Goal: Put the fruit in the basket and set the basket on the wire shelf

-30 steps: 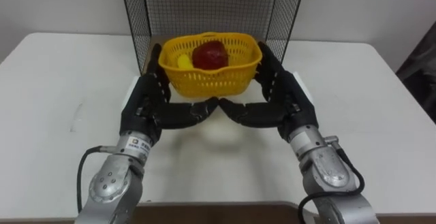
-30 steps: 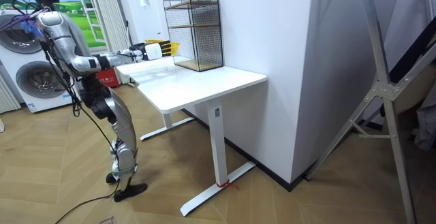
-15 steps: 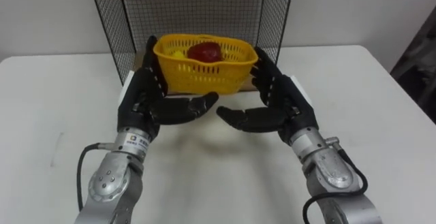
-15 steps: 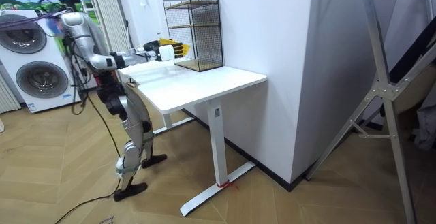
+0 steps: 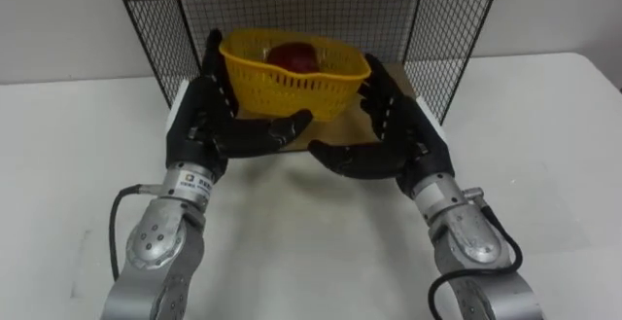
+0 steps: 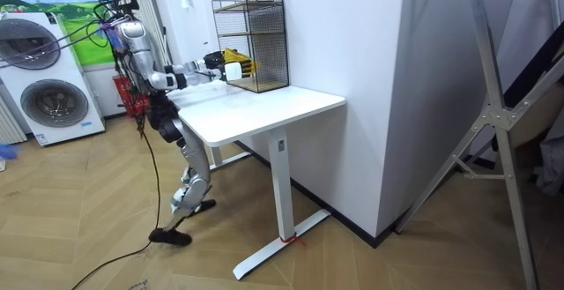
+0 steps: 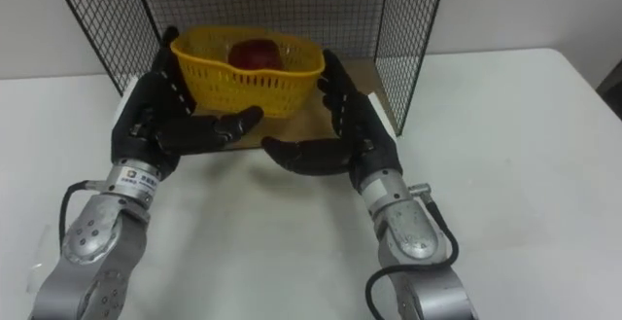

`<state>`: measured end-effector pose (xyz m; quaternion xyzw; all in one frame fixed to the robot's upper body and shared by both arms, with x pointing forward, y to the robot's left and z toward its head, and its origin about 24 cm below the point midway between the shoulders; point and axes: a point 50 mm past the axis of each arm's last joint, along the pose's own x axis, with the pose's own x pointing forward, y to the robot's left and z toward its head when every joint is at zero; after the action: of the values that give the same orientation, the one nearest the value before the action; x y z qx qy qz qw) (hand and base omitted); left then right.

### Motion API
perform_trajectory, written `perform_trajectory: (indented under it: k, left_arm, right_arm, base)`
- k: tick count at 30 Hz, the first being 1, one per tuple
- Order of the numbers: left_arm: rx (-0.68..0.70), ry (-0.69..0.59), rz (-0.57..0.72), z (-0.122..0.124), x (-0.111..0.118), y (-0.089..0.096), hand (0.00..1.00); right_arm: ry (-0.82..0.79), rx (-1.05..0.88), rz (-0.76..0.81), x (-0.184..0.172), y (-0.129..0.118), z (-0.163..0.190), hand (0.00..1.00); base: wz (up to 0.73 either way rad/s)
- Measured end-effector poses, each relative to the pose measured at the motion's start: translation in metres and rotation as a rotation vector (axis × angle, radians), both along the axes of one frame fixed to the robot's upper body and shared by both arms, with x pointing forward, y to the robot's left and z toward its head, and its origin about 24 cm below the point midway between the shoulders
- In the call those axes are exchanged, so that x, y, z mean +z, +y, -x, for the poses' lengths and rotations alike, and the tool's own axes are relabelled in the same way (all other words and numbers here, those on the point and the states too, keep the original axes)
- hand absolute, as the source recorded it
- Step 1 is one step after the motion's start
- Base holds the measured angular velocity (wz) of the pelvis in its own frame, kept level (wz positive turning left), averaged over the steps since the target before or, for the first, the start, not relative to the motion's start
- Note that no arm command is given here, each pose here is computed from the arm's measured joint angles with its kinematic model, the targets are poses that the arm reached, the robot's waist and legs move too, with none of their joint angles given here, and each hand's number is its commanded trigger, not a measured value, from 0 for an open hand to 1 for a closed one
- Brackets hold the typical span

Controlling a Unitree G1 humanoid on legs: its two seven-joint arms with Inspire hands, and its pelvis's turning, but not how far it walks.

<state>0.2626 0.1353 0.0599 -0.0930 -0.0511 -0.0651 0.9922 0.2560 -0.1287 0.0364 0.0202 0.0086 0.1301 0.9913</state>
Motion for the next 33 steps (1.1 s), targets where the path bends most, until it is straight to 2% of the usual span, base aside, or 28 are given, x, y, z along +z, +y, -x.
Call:
perform_trajectory:
  k: [10, 21, 27, 33]
  left_arm:
    - [0.006, 0.068, -0.016, 0.001, -0.015, 0.0, 0.0]
    - [0.002, 0.093, -0.045, 0.001, -0.018, -0.001, 0.0]
    - [0.007, 0.178, -0.055, 0.0, -0.036, 0.0, 0.0]
    - [0.019, 0.217, -0.055, -0.011, -0.039, -0.005, 0.0]
  right_arm:
    - [0.034, 0.008, -0.001, -0.005, -0.002, 0.001, 0.0]
    - [0.056, 0.011, -0.006, -0.007, -0.001, -0.002, 0.0]
    - [0.1, 0.003, 0.0, -0.015, 0.003, -0.011, 0.0]
    - [0.13, -0.01, 0.009, -0.019, 0.005, -0.021, 0.0]
  base:
    - [-0.04]
    - [-0.01]
    - [0.01]
    - [0.0]
